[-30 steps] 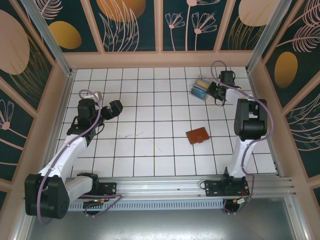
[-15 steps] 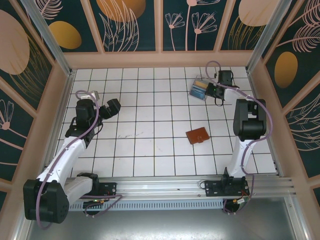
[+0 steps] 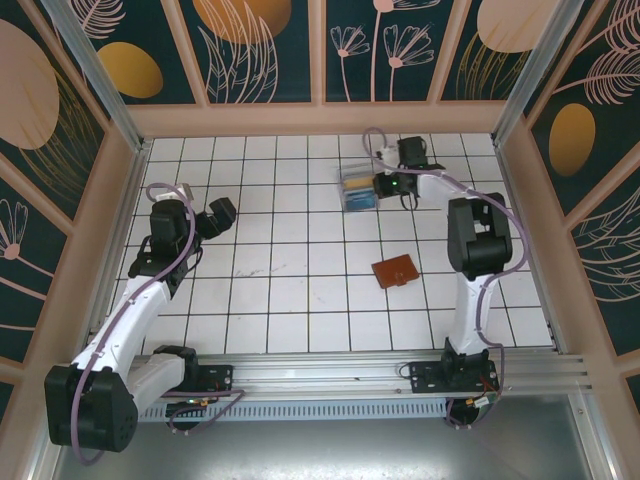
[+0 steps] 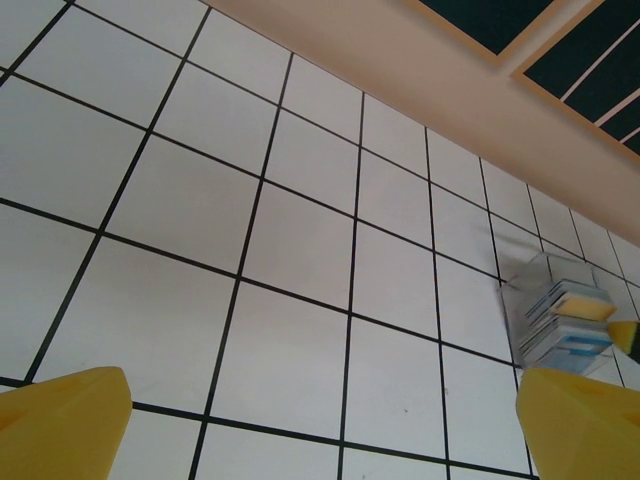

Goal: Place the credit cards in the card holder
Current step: Move the storage box to the center of the table, then rotate the storage box at the center of the table.

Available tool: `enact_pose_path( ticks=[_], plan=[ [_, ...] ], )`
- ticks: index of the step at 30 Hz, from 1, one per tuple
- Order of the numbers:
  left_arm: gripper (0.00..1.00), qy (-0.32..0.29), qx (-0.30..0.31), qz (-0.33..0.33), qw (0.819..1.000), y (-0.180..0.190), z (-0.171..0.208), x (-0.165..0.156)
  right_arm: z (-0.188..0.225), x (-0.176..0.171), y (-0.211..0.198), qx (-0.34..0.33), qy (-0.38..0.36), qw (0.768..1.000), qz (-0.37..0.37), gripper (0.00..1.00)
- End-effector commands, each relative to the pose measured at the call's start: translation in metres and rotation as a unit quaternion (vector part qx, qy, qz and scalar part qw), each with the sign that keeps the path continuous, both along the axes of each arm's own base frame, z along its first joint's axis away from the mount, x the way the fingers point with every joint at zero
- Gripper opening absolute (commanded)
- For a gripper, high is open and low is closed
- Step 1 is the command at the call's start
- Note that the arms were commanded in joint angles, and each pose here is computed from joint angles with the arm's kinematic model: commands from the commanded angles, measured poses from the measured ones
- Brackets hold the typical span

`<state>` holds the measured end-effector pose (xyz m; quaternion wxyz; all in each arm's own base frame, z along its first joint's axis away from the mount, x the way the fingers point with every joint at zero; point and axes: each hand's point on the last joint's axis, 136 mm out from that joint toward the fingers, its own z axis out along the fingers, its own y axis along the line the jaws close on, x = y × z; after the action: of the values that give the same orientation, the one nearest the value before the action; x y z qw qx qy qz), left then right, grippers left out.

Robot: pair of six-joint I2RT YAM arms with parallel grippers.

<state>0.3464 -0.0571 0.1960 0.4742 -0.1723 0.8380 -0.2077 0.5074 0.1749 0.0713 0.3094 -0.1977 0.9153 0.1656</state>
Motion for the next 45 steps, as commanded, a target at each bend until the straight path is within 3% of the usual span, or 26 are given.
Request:
enact_pose_path(
  ticks=[1,5,13,21,24,29,32,37,45],
  plan=[
    [0.99,0.008,-0.005,-0.002,1.0,-0.002,0.002,0.002,-0.013,-0.033,0.052,-0.003,0.024,0.992,0.124,0.13],
    [0.99,0.007,-0.011,-0.007,1.0,-0.004,-0.002,0.004,-0.008,-0.044,0.089,-0.013,0.002,0.984,0.178,0.14],
    [0.99,-0.007,-0.03,-0.113,0.993,-0.041,-0.004,0.014,0.012,-0.078,0.139,-0.027,-0.052,0.958,0.279,0.13],
    [0.99,0.04,0.017,-0.229,0.972,-0.07,-0.018,0.043,0.015,-0.107,0.14,-0.064,-0.074,0.94,0.327,0.12],
    [0.95,0.066,-0.013,-0.278,0.958,-0.091,-0.031,0.044,0.014,-0.123,0.141,-0.089,-0.121,0.912,0.382,0.17],
    [0.87,0.109,-0.031,-0.317,0.942,-0.108,-0.054,0.042,0.032,-0.127,0.139,-0.095,-0.221,0.879,0.412,0.23],
    [0.82,0.125,-0.006,-0.318,0.94,-0.114,-0.061,0.053,0.059,-0.126,0.146,-0.054,-0.235,0.889,0.389,0.35],
    [0.73,0.135,0.034,-0.33,0.934,-0.124,-0.075,0.077,0.091,-0.117,0.116,0.034,-0.244,0.92,0.305,0.44],
    [0.58,0.21,0.061,-0.41,0.886,-0.147,-0.125,0.088,0.135,-0.149,0.083,0.12,-0.267,0.925,0.24,0.48]
  ],
)
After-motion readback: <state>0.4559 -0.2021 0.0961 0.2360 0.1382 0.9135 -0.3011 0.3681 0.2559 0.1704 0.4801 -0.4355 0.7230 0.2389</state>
